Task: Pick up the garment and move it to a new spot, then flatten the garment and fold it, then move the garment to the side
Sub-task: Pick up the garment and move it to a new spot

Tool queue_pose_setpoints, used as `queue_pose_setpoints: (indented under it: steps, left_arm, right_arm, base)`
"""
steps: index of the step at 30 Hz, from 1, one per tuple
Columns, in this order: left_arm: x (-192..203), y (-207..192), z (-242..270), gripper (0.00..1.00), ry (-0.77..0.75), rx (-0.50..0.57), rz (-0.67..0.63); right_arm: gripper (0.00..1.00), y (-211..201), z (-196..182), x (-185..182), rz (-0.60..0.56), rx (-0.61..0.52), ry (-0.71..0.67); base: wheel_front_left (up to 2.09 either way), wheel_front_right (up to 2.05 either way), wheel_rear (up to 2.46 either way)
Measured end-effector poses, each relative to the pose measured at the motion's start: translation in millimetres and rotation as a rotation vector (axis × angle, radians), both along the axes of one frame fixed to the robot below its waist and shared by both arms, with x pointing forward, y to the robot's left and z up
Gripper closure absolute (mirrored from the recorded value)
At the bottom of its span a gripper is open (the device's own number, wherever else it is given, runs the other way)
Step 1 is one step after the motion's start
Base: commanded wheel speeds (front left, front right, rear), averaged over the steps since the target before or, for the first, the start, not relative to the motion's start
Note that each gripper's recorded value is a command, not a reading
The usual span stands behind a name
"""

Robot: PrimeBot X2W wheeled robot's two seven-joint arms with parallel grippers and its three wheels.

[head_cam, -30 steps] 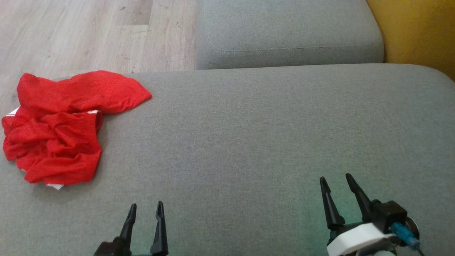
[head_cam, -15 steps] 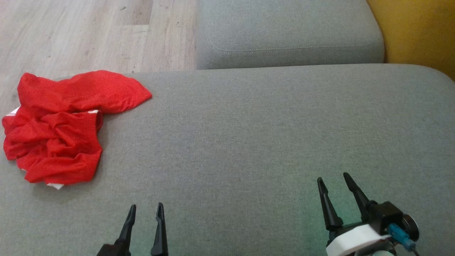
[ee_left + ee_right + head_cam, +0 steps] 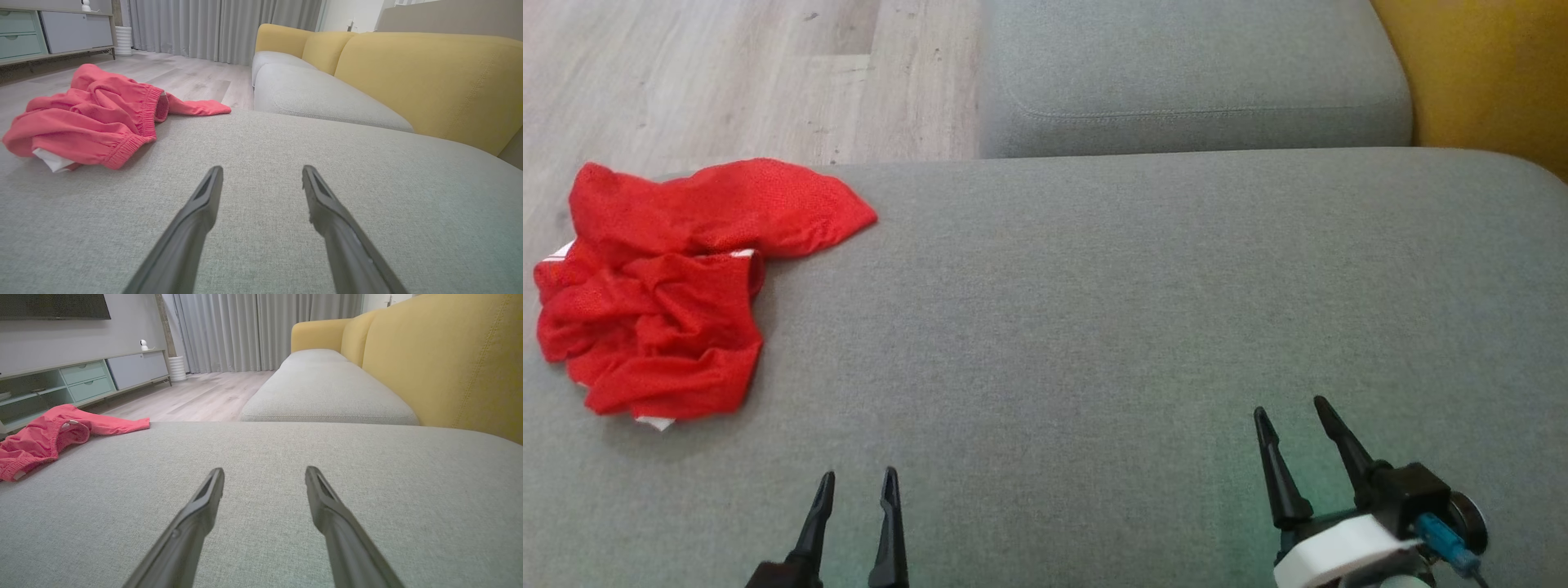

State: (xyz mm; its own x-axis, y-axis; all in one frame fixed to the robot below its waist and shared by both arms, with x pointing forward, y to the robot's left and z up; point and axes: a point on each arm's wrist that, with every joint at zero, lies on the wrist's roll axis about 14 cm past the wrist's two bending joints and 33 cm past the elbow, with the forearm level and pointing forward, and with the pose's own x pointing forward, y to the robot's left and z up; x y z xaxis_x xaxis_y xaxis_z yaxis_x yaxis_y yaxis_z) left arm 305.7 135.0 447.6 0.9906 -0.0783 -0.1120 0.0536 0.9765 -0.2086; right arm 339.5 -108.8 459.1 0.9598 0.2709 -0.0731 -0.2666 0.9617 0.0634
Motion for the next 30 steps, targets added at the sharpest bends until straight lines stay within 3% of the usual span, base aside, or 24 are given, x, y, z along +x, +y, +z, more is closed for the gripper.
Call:
queue_pose_setpoints:
  steps: [8, 30]
  left_arm:
    - [-8, 15, 0, 0.00, -0.001, -0.002, 0.056]
    - [-75, 107, -2, 0.00, -0.007, 0.003, 0.413]
  right_arm:
    - [0.00, 14, 0, 6, 0.044, -0.002, 0.001]
    - [0.00, 126, 4, 16, 0.390, 0.007, 0.000]
  base:
    - [0.00, 0.00, 0.00]
    - [0.00, 0.00, 0.00]
